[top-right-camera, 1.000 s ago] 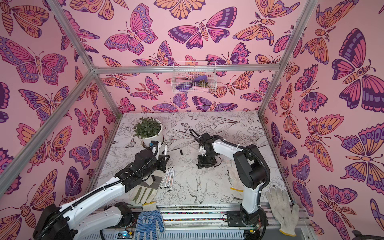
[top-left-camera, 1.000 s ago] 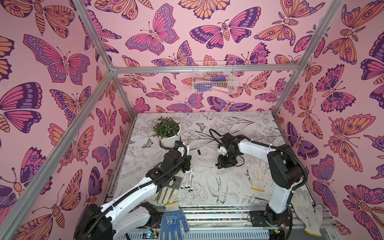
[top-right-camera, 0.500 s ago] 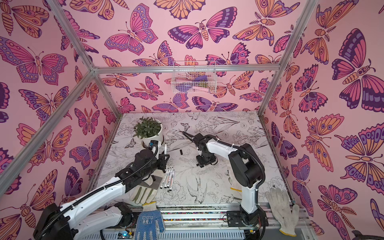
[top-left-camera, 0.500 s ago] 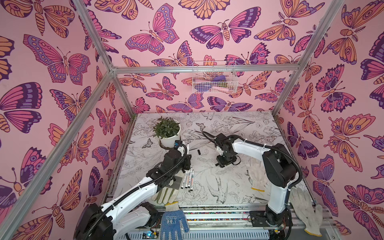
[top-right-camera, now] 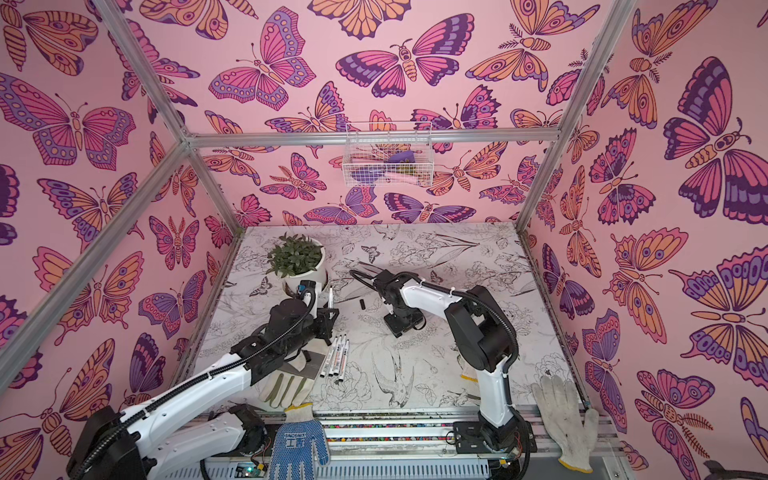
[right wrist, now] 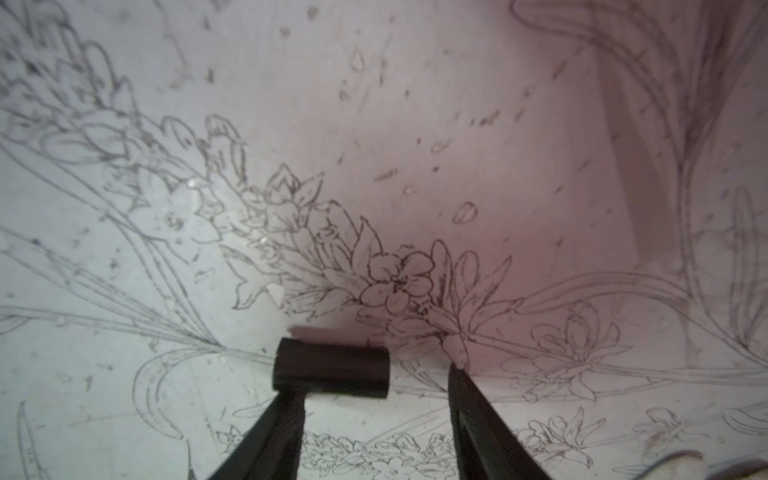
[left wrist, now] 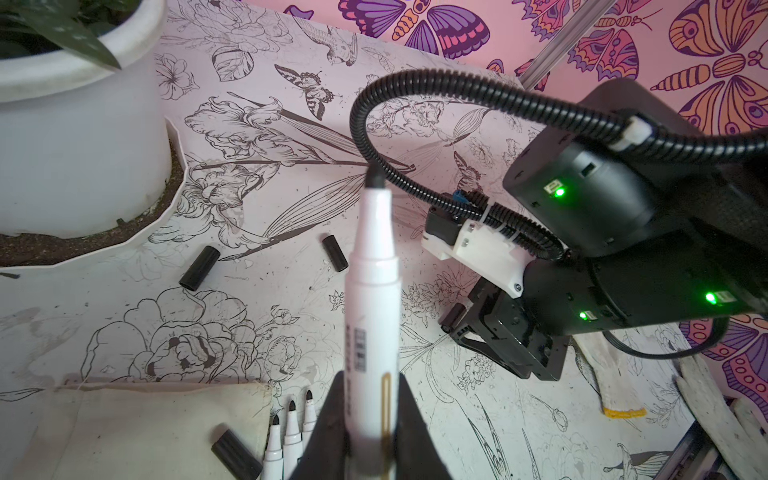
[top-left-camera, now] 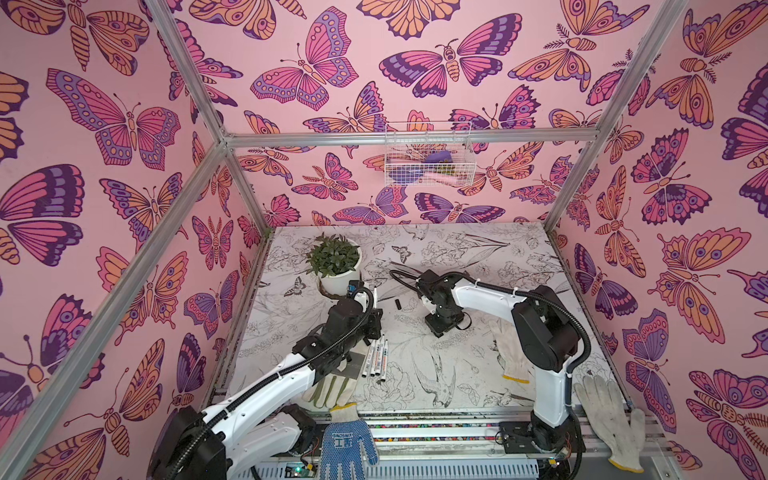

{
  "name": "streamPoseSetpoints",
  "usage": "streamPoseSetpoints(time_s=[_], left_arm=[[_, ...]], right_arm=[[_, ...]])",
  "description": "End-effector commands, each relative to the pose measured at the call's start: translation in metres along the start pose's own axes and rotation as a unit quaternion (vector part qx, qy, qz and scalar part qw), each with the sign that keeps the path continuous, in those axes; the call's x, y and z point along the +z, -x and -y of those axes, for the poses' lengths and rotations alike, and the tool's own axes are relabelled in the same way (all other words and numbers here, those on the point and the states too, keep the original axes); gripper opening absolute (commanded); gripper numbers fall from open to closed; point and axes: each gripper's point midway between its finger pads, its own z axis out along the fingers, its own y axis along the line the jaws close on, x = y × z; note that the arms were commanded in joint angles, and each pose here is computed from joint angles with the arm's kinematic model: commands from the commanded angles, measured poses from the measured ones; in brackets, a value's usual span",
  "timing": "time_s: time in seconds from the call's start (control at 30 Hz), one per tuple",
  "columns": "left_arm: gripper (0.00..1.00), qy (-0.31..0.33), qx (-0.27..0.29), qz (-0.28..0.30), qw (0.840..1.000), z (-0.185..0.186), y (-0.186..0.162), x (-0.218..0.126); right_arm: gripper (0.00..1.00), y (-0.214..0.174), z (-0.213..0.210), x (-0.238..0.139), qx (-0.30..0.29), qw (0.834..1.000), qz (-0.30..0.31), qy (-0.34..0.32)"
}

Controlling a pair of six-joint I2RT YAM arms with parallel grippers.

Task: Insert the pens into the pen caps
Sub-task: 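Lower the right gripper onto the black cap and close on it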

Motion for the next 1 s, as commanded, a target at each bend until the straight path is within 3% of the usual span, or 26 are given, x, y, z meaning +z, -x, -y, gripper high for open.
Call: streamPoseSetpoints(time_s=[0.0, 0.37, 0.67, 0.97], left_arm=[[0.0, -0.001, -0.005, 0.015, 1.0, 0.002, 0.006, -0.003], [0.0, -0.008, -0.005, 0.009, 1.0, 0.009, 0.009, 0.001], [0.0, -0.009, -0.005, 0.004, 1.0, 0.011, 0.005, 0.003], [0.0, -0.01, 0.003, -0.003, 1.0, 0.015, 0.005, 0.008]], right_arm=[[0.57, 0.025, -0.008, 0.013, -0.014, 0.999, 0.035, 0.01], [0.5, 0.05, -0.01, 0.011, -0.017, 0.998, 0.052, 0.024], [0.51, 0.033, -0.024, -0.002, -0.013, 0.995, 0.057, 0.075], [0.51, 0.009, -0.024, -0.001, -0.011, 0.996, 0.036, 0.077]])
